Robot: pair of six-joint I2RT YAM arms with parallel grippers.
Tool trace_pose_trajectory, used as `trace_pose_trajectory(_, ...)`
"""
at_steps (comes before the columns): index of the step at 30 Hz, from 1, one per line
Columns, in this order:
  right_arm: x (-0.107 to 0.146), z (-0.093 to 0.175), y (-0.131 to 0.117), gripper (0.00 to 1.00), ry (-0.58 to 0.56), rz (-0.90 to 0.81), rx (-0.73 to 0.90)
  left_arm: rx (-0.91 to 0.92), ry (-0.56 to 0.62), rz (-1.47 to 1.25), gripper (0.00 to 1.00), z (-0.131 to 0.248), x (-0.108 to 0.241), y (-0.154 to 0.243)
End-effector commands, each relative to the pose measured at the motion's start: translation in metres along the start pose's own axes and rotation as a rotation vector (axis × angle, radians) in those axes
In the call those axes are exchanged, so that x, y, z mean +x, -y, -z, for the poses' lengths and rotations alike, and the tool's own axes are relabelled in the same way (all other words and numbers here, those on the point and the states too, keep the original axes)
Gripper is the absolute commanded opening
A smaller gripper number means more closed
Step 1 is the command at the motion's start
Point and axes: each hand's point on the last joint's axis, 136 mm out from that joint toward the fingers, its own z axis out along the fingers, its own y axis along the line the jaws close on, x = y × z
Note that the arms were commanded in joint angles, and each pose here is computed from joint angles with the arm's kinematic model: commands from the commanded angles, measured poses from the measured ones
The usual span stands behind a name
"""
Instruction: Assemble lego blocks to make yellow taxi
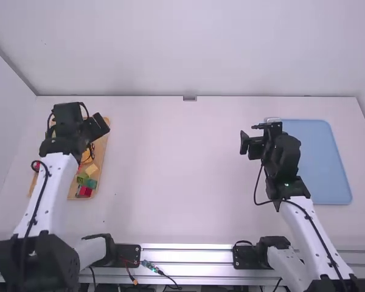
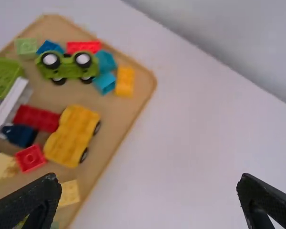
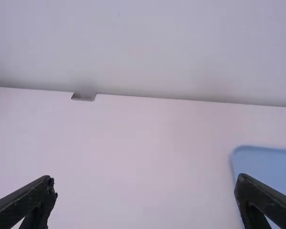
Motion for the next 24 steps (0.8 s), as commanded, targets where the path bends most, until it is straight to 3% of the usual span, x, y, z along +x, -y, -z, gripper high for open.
trace_pose_trajectory(1,-0.011,0.001,0.0,0.99,0.024,0.004,0.001,-0.078,-0.037,0.021,0.99,-0.012,-0.009,-0.02)
trace_pose_trajectory(6,-0.012,0.001,0.0,0.99,0.025,0.004,0.001,-0.169,-0.16,0.017,0.99,-0.037,-0.007,-0.052)
trace_pose_trajectory(10,-0.012,0.001,0.0,0.99,0.027,0.004,0.001,-0.09,-0.366,-0.119,0.99,-0.073,0.011,-0.066)
trace_pose_trajectory(13,-0.012,0.001,-0.001,0.99,0.027,0.005,0.0,-0.136,-0.446,-0.114,0.99,-0.09,0.021,-0.087)
trace_pose_trajectory(21,-0.015,0.002,0.0,0.99,0.041,0.006,0.0,-0.293,-0.5,-0.139,0.99,-0.111,0.04,-0.125)
trace_pose_trajectory(24,-0.017,0.002,0.0,0.99,0.048,0.006,0.002,-0.252,-0.48,-0.224,0.99,-0.121,0.041,-0.122)
